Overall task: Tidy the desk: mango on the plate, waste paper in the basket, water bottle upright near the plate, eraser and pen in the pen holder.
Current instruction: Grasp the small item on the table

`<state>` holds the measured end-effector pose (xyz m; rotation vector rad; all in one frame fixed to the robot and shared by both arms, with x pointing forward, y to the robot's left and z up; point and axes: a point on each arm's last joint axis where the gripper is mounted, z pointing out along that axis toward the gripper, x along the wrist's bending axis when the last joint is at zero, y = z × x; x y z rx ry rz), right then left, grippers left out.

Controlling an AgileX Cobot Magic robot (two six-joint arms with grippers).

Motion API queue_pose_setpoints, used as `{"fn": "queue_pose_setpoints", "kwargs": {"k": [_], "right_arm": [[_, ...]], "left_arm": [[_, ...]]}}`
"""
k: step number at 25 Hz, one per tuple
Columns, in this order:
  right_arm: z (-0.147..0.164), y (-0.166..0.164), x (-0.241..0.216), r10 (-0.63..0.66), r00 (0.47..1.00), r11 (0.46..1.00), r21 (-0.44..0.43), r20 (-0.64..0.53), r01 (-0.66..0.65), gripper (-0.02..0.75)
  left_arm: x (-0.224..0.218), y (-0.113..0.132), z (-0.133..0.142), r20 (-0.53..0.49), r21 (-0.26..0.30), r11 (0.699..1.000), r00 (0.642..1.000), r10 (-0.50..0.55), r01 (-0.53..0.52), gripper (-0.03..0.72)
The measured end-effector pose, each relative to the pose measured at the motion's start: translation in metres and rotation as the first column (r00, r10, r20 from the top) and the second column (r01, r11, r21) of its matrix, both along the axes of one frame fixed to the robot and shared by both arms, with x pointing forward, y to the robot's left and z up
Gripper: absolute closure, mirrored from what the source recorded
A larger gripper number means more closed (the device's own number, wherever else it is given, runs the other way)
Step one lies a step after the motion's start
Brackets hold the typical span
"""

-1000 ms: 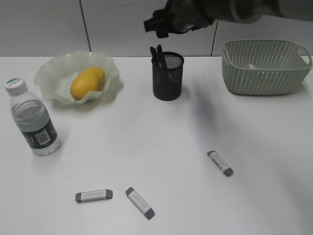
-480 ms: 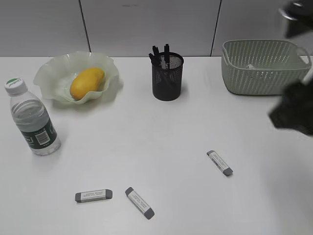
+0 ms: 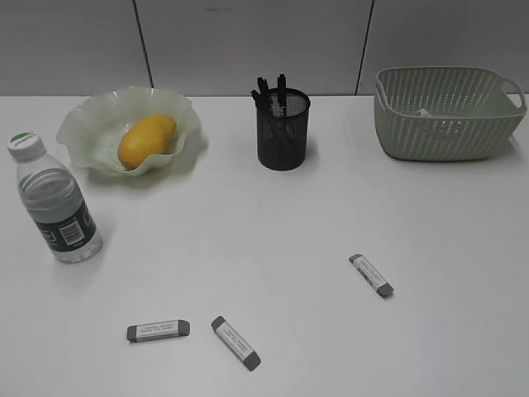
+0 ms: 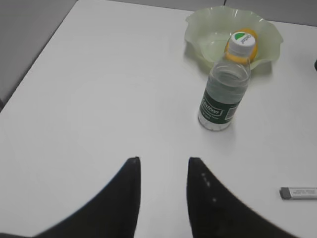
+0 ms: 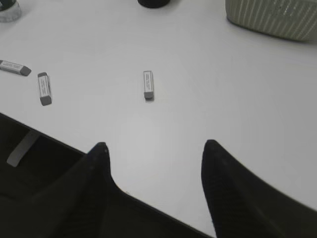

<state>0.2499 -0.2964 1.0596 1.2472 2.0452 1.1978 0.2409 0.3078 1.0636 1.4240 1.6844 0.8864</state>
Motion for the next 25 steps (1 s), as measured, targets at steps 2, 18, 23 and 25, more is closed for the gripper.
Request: {"fn": "queue_pose_setpoints", "kwargs": {"k": [2, 18, 23, 25], "right_arm": [[-0.002, -0.006, -0.009, -0.001, 0.999, 0.999, 0.032, 0.051, -0.001, 0.285], [-0.003, -0.011, -0.015, -0.168, 0.982, 0.985, 0.063, 0.084, 0.163, 0.318], [-0.003, -0.01, -0.016, -0.291, 0.953, 0.956, 0.066, 0.08, 0.286, 0.318], [-0.003, -0.01, -0.016, -0.312, 0.947, 0.949, 0.066, 0.08, 0.308, 0.32]], "left_arm": [[0.003, -0.003, 0.0, -0.024, 0.043, 0.997, 0.998, -0.057, 0.058, 0.447], [0.156, -0.065, -0.036, -0.586, -0.005, 0.808, 0.653, -0.48, 0.59, 0.402], [0.186, -0.122, -0.073, -0.633, 0.033, 0.6, 0.481, -0.606, 0.799, 0.317], [0.194, -0.145, -0.09, -0.642, 0.069, 0.504, 0.425, -0.638, 0.861, 0.295]]}}
